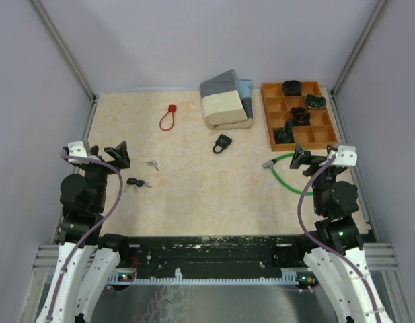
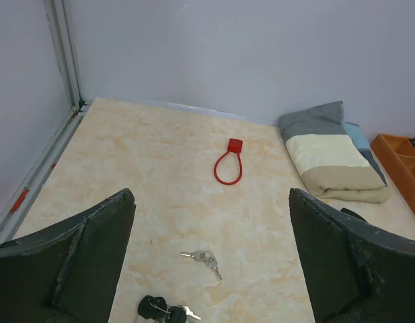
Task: Unlock with the key
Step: Move the lock to the center of the board.
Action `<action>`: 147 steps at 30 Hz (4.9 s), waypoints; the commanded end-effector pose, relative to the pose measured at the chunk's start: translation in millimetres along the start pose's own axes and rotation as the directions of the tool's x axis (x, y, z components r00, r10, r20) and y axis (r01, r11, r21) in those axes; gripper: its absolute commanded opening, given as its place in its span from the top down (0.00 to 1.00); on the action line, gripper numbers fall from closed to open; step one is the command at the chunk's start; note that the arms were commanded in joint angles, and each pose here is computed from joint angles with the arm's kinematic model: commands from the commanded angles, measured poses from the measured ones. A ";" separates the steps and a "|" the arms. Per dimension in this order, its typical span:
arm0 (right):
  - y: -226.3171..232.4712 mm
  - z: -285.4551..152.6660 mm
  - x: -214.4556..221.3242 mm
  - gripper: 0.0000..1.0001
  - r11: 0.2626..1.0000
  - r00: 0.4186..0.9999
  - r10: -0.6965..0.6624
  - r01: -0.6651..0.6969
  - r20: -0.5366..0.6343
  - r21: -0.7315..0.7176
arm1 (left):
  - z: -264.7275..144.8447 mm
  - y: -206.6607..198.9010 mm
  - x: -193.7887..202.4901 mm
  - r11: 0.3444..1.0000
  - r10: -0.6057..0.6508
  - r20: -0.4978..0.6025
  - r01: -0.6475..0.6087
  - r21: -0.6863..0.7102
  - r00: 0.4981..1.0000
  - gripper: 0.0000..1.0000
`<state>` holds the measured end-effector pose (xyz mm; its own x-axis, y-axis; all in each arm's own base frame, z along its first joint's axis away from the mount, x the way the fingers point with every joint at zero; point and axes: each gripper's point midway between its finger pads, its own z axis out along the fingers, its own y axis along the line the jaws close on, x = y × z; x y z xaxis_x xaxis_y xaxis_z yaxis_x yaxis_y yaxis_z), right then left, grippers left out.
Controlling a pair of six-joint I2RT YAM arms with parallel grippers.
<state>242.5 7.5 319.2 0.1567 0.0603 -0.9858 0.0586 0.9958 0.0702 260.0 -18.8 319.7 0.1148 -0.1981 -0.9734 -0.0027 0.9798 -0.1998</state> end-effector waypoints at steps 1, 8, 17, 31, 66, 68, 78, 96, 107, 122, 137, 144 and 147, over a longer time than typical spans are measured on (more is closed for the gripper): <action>-0.5 0.1 -18.8 0.06 1.000 0.998 0.012 -0.012 0.057 -0.001 | -1.7 -3.8 -10.6 1.000 -0.001 0.038 0.000 0.018 0.999 0.00; 1.4 0.2 -17.0 0.06 1.000 0.998 0.020 -0.019 0.054 -0.010 | -4.7 -10.8 -16.1 0.998 -0.040 0.033 0.039 0.048 0.999 0.00; 5.6 -7.3 -24.4 0.06 0.998 0.995 0.044 -0.039 0.095 -0.047 | 3.3 -28.2 -3.4 0.988 -0.121 -0.124 0.131 0.078 0.985 0.00; 11.1 -14.5 -29.0 0.05 0.994 0.991 0.063 -0.052 0.121 -0.091 | 67.9 -123.3 118.9 0.930 -0.078 -0.633 0.285 0.232 0.770 0.00; 9.9 -17.6 -24.1 0.03 0.995 0.989 0.060 -0.048 0.133 -0.092 | 150.2 -250.4 338.8 0.841 0.506 -0.725 -0.079 0.536 0.467 0.27; 10.3 -17.7 -24.6 0.03 0.994 0.989 0.061 -0.048 0.134 -0.094 | 152.2 -249.1 343.2 0.842 0.508 -0.724 -0.089 0.533 0.467 0.31; 11.5 -17.3 -23.7 0.03 0.994 0.990 0.061 -0.048 0.129 -0.100 | 149.6 -244.1 363.9 0.827 0.536 -0.723 -0.100 0.553 0.435 0.53; 16.2 -16.1 -21.7 0.03 0.992 0.992 0.058 -0.043 0.115 -0.122 | 83.2 -216.1 338.1 0.705 0.667 -0.637 -0.053 0.707 0.387 0.83; 53.8 -5.0 -7.4 0.03 0.955 0.995 0.099 -0.099 -0.015 -0.280 | 33.8 -182.5 329.0 0.742 0.636 -0.682 -0.045 0.668 0.362 0.77; 136.8 38.5 56.0 0.03 0.805 0.940 0.150 -0.297 -0.307 -0.514 | 54.9 -145.7 323.4 0.872 0.489 -0.762 -0.211 0.442 0.424 0.39; 220.1 45.3 150.2 0.02 0.724 0.832 -0.157 -0.269 -0.532 -0.635 | 108.3 -164.4 284.5 0.937 0.283 -0.739 -0.010 0.350 0.612 0.31; 262.7 33.3 192.7 0.02 0.608 0.729 -0.447 -0.176 -0.517 -0.774 | 97.4 -125.4 253.2 0.971 0.000 -0.757 0.182 0.156 0.654 0.19; 270.9 32.1 210.6 0.02 0.561 0.667 -0.561 -0.130 -0.491 -0.817 | 79.7 -115.0 240.0 0.947 -0.138 -0.752 0.309 0.091 0.645 0.17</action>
<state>321.4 277.8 143.6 -0.4785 -0.3134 -0.8202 -0.7179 0.6775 0.1600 380.6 -176.8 92.3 -0.6996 -0.0821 -0.7098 0.1694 0.9460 -0.2764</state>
